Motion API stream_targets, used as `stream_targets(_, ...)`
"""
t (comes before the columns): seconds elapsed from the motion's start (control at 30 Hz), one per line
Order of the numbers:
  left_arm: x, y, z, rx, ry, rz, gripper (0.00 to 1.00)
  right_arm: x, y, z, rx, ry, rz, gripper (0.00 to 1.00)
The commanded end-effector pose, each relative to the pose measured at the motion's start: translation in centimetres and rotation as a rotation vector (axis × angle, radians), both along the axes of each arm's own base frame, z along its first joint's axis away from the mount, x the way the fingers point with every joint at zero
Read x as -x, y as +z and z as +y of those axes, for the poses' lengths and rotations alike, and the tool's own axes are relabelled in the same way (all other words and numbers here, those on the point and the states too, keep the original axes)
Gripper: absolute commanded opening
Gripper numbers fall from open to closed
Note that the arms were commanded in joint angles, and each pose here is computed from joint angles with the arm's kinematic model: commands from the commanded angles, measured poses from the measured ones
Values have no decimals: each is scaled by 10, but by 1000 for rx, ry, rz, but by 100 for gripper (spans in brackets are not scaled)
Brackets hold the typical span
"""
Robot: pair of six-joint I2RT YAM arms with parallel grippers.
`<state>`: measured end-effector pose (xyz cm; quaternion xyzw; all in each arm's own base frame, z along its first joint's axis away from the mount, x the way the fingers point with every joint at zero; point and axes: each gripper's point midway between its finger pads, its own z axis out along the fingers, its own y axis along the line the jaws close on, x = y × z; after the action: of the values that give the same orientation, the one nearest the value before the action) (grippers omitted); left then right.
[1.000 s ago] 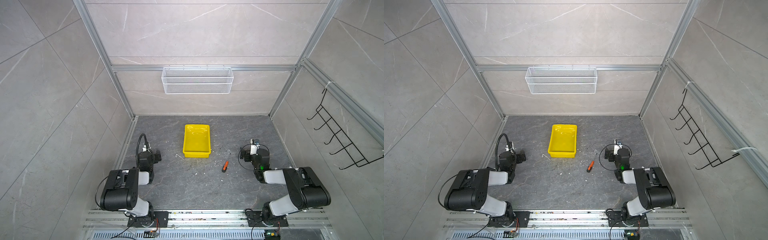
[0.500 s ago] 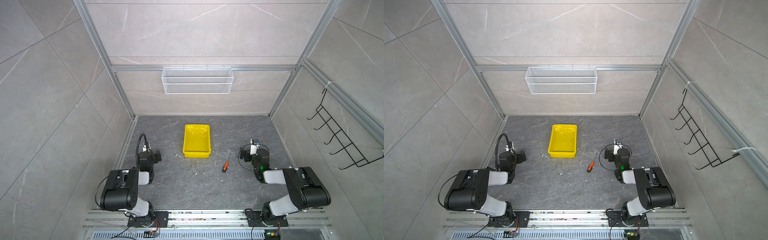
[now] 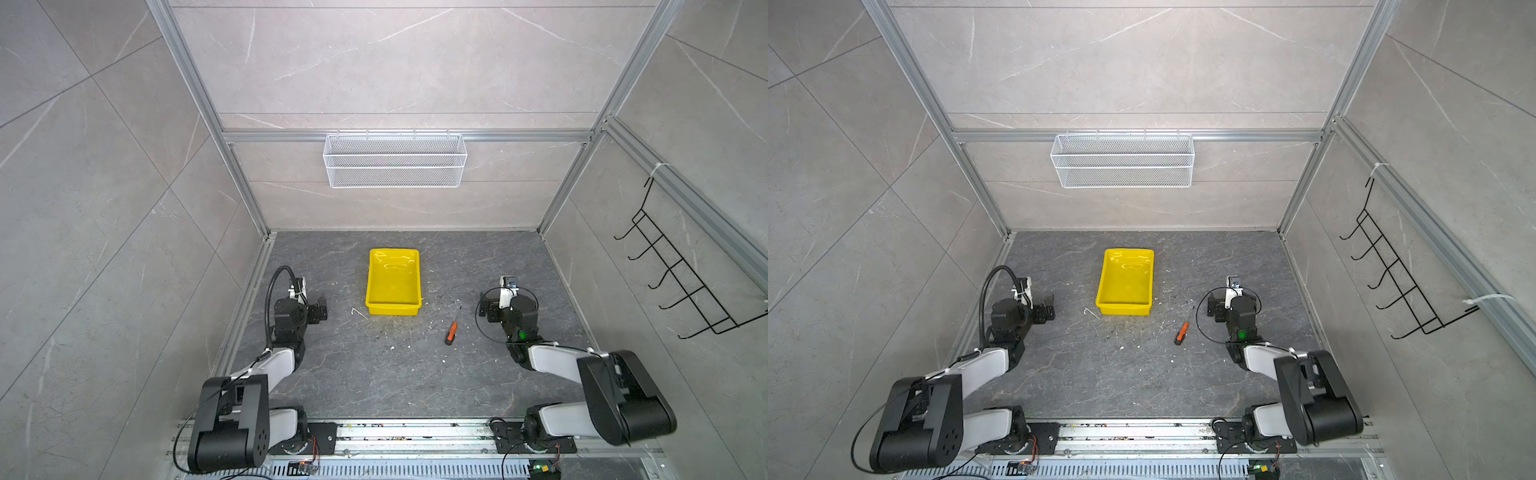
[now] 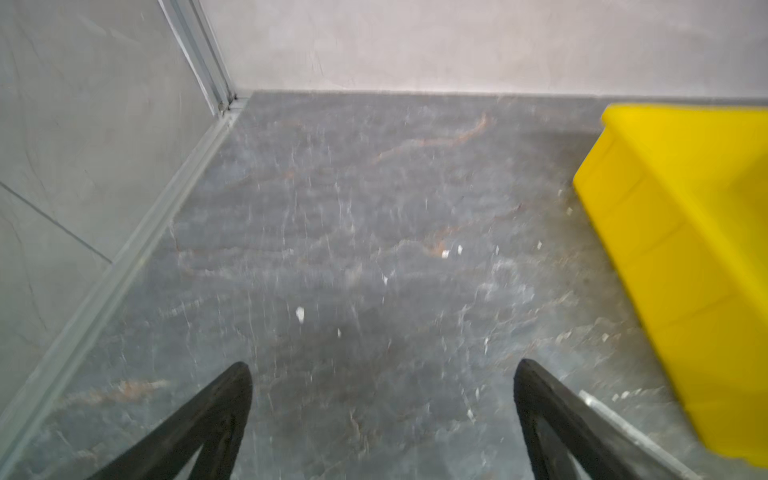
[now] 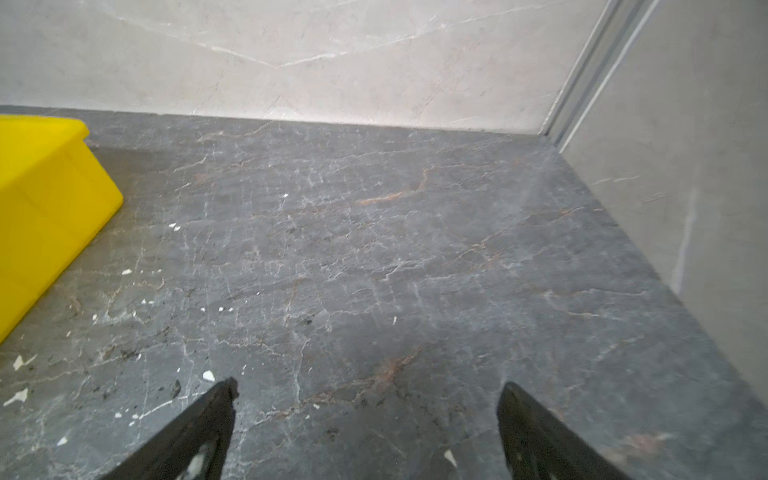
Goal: Put the screwdriver in the bin
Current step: 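Move the right gripper over the orange-handled screwdriver while the left arm lifts slightly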
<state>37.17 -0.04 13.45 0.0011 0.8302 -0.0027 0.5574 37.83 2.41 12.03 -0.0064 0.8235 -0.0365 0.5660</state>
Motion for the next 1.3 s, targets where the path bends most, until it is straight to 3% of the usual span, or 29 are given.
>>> stream_targets(0.0, 12, 23, -8, 64, 36, 118, 100, 9, 17, -16, 27, -108, 115, 99)
stream_targets(0.07, 27, 40, -8, 89, 118, 174, 100, 15, 24, -21, 30, -148, 120, 99)
stream_targets(0.17, 61, 51, 3, 245, 289, 261, 100, 22, 40, -16, -2, -149, 84, 99)
stream_targets(0.27, 84, 55, 8, 261, 330, 285, 100, 32, 57, -13, -60, -167, 66, 99)
stream_targets(0.5, 127, 45, 35, 355, 602, 351, 100, 40, 82, 5, -185, -91, -2, 99)
stream_targets(0.57, 128, 36, 32, 396, 616, 374, 100, 51, 58, -18, -297, -302, 78, 99)
stream_targets(0.6, 126, 31, 27, 422, 602, 388, 100, 67, 35, -40, -364, -512, 146, 100)
stream_targets(0.63, 121, 27, 20, 442, 570, 397, 100, 75, 17, -46, -382, -585, 225, 100)
stream_targets(0.73, 115, 18, 9, 446, 508, 445, 100, 67, 15, -27, -410, -470, 319, 100)
stream_targets(0.93, 122, -13, 15, 467, 553, 408, 100, 64, 23, -6, -494, -300, 206, 99)
stream_targets(1.0, 124, -26, 18, 494, 573, 369, 100, 65, 26, -6, -482, -291, 204, 99)
stream_targets(1.13, 131, -52, 19, 466, 617, 450, 100, 73, 40, -12, -428, -290, 199, 99)
stream_targets(1.27, 115, -56, 3, 414, 499, 430, 100, 91, 44, -45, -317, -439, 163, 97)
